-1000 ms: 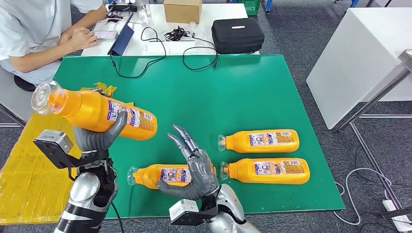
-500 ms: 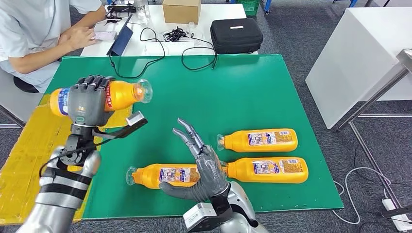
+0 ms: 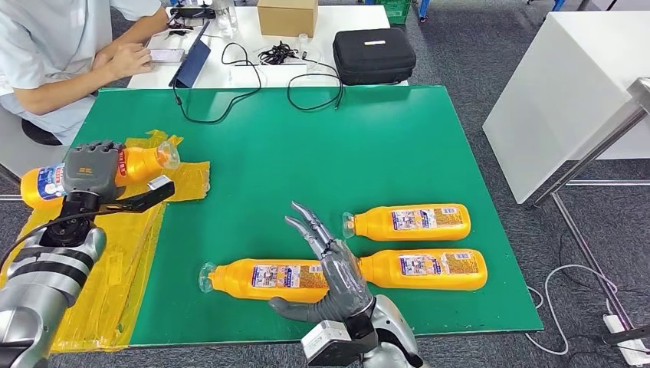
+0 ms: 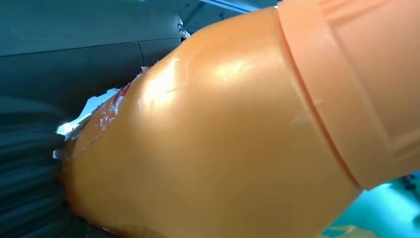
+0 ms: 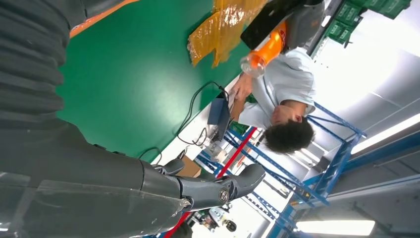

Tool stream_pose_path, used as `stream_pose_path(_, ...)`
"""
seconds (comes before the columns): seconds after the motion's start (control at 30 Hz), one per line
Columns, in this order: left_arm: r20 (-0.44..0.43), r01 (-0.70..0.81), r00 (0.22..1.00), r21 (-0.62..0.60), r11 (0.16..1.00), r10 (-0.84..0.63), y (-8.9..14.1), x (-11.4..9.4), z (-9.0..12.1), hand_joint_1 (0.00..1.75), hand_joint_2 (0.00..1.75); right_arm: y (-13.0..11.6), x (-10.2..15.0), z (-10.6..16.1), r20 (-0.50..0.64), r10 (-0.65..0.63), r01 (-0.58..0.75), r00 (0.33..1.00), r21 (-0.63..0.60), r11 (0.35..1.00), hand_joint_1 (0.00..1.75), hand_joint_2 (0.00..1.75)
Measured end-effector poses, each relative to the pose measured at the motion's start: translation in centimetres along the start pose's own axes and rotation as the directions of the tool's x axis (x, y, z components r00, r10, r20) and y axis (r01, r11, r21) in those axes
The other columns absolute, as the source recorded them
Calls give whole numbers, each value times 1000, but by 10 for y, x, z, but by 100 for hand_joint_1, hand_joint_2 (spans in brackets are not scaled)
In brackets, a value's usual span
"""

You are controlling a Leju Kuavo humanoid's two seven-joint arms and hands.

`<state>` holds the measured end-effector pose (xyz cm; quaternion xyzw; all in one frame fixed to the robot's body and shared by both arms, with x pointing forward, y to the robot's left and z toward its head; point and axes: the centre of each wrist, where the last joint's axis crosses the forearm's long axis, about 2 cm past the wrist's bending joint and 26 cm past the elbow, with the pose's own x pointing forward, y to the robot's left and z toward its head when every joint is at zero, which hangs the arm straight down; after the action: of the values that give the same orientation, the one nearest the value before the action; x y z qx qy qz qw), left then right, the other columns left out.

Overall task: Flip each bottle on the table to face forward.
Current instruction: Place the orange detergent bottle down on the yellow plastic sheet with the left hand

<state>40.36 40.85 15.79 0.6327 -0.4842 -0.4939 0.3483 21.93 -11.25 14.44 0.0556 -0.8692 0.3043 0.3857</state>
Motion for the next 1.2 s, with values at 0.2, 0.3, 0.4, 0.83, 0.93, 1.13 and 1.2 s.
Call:
stream_pose_path(0.2,-24,-18,1000,-141,990,15,-12,-8,4,175,175,0,-1,0,-17,8,-8,1000,23,1000,0,175)
stream_pose_path(0.3,-20,-46,999,-223,974,43,-18,-8,8,168,175,0,-1,0,-30,21,-20,999,33,999,0,175)
stream_pose_path(0.4,-4,-102,994,-277,955,105,-23,-5,11,68,175,0,-2,-1,-48,45,-43,998,48,998,0,175)
stream_pose_path(0.83,2,-558,788,-422,714,616,-38,78,46,0,175,1,-18,1,-161,216,-186,963,181,966,0,175)
stream_pose_path(0.93,4,-596,749,-434,676,663,-37,93,53,0,175,0,-21,2,-186,244,-204,952,212,956,0,175)
stream_pose_path(1.13,-40,-752,575,-419,509,817,-28,117,65,0,175,-2,-34,4,-286,322,-229,903,315,921,0,175)
stream_pose_path(1.2,-41,-793,520,-395,464,853,-23,123,69,0,175,-2,-40,7,-310,348,-234,885,349,907,0,175)
